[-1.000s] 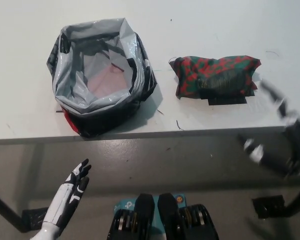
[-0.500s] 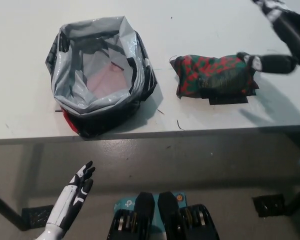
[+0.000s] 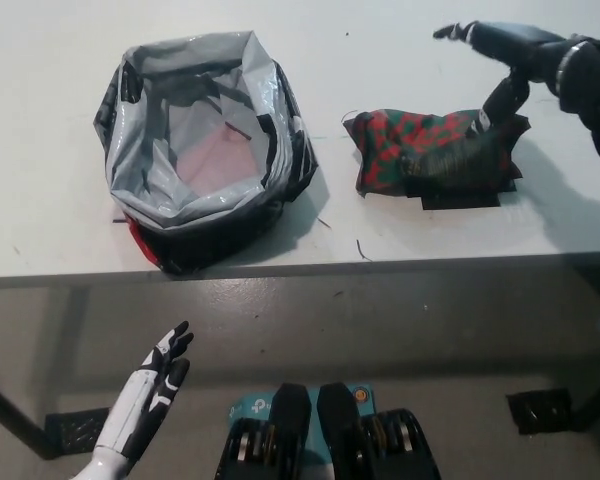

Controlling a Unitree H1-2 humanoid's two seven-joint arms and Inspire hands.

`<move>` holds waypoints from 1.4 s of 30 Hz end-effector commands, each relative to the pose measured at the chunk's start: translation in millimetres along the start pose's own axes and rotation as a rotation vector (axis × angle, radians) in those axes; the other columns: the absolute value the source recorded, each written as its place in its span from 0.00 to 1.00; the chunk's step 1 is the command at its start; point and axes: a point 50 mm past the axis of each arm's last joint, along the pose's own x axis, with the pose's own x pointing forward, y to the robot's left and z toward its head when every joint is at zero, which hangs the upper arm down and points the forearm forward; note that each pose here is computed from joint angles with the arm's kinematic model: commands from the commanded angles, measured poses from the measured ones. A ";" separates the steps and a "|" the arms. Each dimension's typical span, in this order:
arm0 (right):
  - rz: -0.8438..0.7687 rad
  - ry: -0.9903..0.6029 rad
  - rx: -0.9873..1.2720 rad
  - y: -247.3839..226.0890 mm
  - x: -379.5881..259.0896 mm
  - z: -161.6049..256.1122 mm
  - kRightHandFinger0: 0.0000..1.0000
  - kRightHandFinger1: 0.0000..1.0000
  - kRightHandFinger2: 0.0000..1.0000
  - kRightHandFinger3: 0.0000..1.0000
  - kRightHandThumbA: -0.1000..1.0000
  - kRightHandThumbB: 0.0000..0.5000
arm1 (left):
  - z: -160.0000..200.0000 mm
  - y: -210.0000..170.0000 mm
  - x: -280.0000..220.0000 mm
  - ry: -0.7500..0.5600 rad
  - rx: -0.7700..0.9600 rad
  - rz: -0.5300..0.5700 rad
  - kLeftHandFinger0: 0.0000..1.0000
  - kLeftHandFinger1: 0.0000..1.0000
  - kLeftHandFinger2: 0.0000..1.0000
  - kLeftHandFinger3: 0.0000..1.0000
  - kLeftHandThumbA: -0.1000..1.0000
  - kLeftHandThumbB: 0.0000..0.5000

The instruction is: The robot uses its right hand to pick up a bag of coffee beans and puts it in the black plastic bag, then the robot grabs the top of the bag and lifts it.

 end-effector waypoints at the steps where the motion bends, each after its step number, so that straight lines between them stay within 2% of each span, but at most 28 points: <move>1: 0.020 0.036 -0.044 -30.4 0.2 14.0 1.00 1.00 1.00 1.00 1.00 1.00 | 10.8 1.9 3.3 -0.074 0.019 -0.005 1.00 1.00 1.00 1.00 1.00 0.43; 6: 0.054 0.036 -0.046 -32.4 5.2 23.8 1.00 1.00 1.00 1.00 1.00 1.00 | 11.1 2.4 4.0 -0.077 0.028 -0.008 1.00 1.00 1.00 1.00 1.00 0.45; 20: 0.104 0.020 -0.040 -35.6 14.5 37.4 1.00 1.00 1.00 1.00 1.00 1.00 | 11.1 2.3 4.1 -0.085 0.026 -0.010 1.00 1.00 1.00 1.00 1.00 0.44; 32: 0.112 0.070 -0.056 -26.0 30.6 28.8 1.00 1.00 1.00 1.00 1.00 1.00 | 10.8 2.2 4.5 -0.086 0.029 -0.015 1.00 1.00 1.00 1.00 1.00 0.47; 42: 0.057 0.116 -0.115 -9.8 43.9 21.3 1.00 1.00 1.00 1.00 1.00 1.00 | 11.6 2.2 4.9 -0.090 0.035 -0.013 1.00 1.00 1.00 1.00 1.00 0.50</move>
